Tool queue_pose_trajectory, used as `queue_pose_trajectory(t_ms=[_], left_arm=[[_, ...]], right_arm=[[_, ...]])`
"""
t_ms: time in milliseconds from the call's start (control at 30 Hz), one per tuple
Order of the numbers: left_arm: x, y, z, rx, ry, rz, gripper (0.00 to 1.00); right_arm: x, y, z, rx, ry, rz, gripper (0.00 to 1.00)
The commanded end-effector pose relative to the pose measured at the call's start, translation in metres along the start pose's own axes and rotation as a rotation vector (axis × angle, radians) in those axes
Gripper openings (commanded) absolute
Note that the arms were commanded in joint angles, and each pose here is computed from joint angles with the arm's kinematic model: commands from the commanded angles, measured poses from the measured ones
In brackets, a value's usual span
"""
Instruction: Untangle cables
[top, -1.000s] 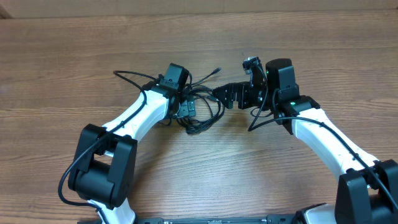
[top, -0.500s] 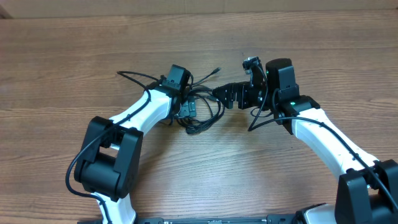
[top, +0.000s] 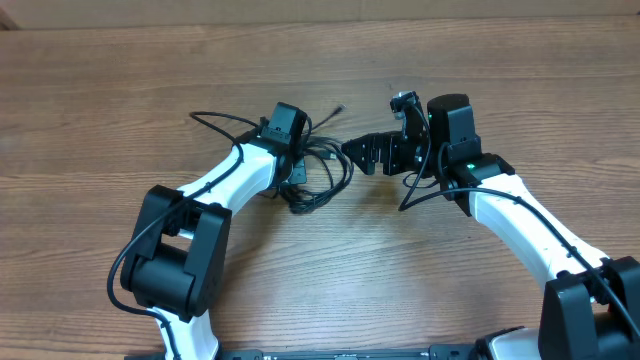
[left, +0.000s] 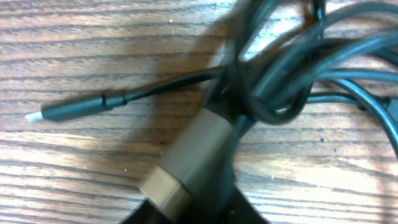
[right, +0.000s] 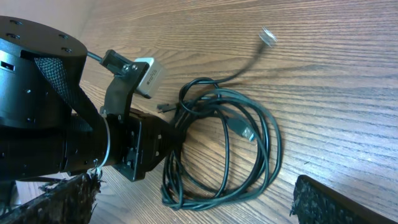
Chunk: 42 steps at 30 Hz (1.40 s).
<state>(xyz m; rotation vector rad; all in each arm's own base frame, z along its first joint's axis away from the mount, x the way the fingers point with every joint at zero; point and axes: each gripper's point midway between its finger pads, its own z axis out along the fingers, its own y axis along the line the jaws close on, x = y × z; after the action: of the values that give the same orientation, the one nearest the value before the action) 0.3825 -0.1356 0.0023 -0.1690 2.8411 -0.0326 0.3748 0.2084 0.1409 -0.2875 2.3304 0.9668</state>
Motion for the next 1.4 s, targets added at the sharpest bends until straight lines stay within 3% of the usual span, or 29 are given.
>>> queue_pose_trajectory(t_ms=[0,100,300,433,633,767,967,1167,1367], left_arm=[[0.003,-0.001,0.008,-0.007,0.017,0.009,0.16],[0.004,0.0,0.008,-0.009,0.021,0.01,0.04],[0.002,-0.001,0.007,-0.007,0.013,0.025,0.04],[-0.012,-0.008,-0.008,0.017,-0.032,0.182,0.04],[-0.056,-0.018,-0.074,0.053,-0.222,0.34,0.04],[-0.084,-0.012,-0.127,-0.001,-0.395,0.461,0.04],[-0.096,-0.005,-0.175,-0.092,-0.514,0.711,0.04],[-0.097,-0.005,-0.186,-0.093,-0.539,0.736,0.04],[-0.089,-0.023,-0.185,0.023,-0.535,0.769,0.04]], right_arm=[[-0.013,0.007,-0.008,-0.001,-0.037,-0.031,1.0],[-0.013,0.007,-0.008,-0.001,-0.037,-0.031,1.0],[-0.013,0.008,-0.008,-0.002,-0.037,-0.026,1.0],[-0.013,0.008,-0.008,-0.001,-0.037,-0.026,1.0],[-0.013,0.007,-0.008,-0.001,-0.038,-0.027,1.0],[-0.014,0.008,-0.008,-0.003,-0.043,-0.03,1.0],[-0.021,0.01,-0.008,-0.011,-0.068,-0.048,1.0],[-0.03,0.013,-0.009,-0.021,-0.102,-0.076,0.98],[-0.034,0.016,-0.009,-0.023,-0.12,-0.198,0.95]])
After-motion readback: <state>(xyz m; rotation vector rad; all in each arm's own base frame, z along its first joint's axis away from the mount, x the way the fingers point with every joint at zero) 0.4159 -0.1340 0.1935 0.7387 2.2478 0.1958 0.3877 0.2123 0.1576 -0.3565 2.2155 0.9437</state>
